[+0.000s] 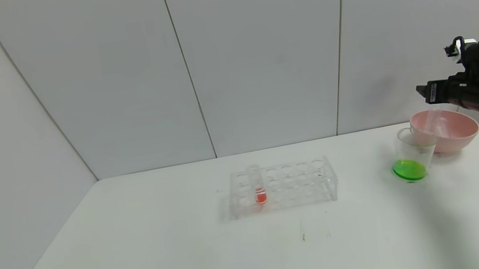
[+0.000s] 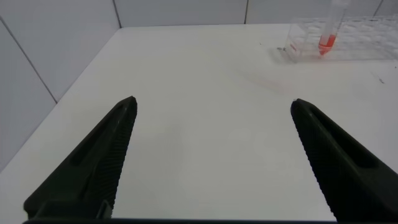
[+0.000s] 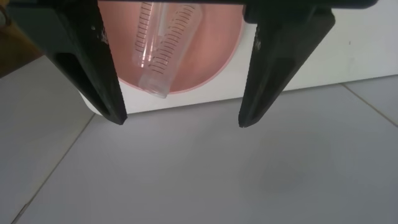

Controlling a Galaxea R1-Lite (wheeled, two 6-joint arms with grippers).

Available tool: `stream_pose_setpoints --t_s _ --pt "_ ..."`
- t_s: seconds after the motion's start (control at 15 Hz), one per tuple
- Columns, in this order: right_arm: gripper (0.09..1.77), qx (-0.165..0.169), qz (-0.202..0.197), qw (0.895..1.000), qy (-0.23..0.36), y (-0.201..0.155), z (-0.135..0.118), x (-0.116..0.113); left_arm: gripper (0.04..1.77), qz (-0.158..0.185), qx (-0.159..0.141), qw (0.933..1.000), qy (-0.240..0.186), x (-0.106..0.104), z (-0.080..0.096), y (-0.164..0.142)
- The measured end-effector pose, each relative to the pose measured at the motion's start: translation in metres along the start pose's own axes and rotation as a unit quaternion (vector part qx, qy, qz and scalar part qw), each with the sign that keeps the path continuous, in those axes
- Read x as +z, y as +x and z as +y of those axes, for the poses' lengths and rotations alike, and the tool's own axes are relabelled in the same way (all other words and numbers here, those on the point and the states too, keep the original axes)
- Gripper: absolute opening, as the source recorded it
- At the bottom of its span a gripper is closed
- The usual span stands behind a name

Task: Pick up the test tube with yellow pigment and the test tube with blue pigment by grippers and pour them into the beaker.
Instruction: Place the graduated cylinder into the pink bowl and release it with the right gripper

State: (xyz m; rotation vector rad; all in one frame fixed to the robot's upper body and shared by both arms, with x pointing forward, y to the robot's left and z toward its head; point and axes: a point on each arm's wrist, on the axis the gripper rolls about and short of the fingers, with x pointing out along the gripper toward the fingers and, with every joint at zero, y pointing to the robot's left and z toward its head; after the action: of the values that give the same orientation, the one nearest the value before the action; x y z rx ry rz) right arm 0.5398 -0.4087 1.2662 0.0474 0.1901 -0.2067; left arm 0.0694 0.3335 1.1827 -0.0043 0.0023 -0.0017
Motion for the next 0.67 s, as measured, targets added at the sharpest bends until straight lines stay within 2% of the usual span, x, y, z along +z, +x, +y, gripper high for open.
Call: stream_pose_setpoints --t_s 0.2,0.33,0.47,0.67 --pt "1.45 0.028 -0.003 1.0 -0.005 -0.018 0.024 0.006 1.76 0.0 0.0 1.0 0.0 0.0 0.0 0.0" --pt "1.51 0.054 -0.002 0.999 -0.008 -0.042 0.043 0.009 1.76 0.0 0.0 1.0 0.0 0.0 0.0 0.0" --pt "1.55 0.081 -0.005 0.997 -0.014 -0.078 0.059 0.008 1.76 0.0 0.0 1.0 0.0 0.0 0.0 0.0" --pt "1.6 0.112 -0.039 0.993 -0.014 -0.153 0.064 0.004 1.76 0.0 0.0 1.0 0.0 0.0 0.0 0.0"
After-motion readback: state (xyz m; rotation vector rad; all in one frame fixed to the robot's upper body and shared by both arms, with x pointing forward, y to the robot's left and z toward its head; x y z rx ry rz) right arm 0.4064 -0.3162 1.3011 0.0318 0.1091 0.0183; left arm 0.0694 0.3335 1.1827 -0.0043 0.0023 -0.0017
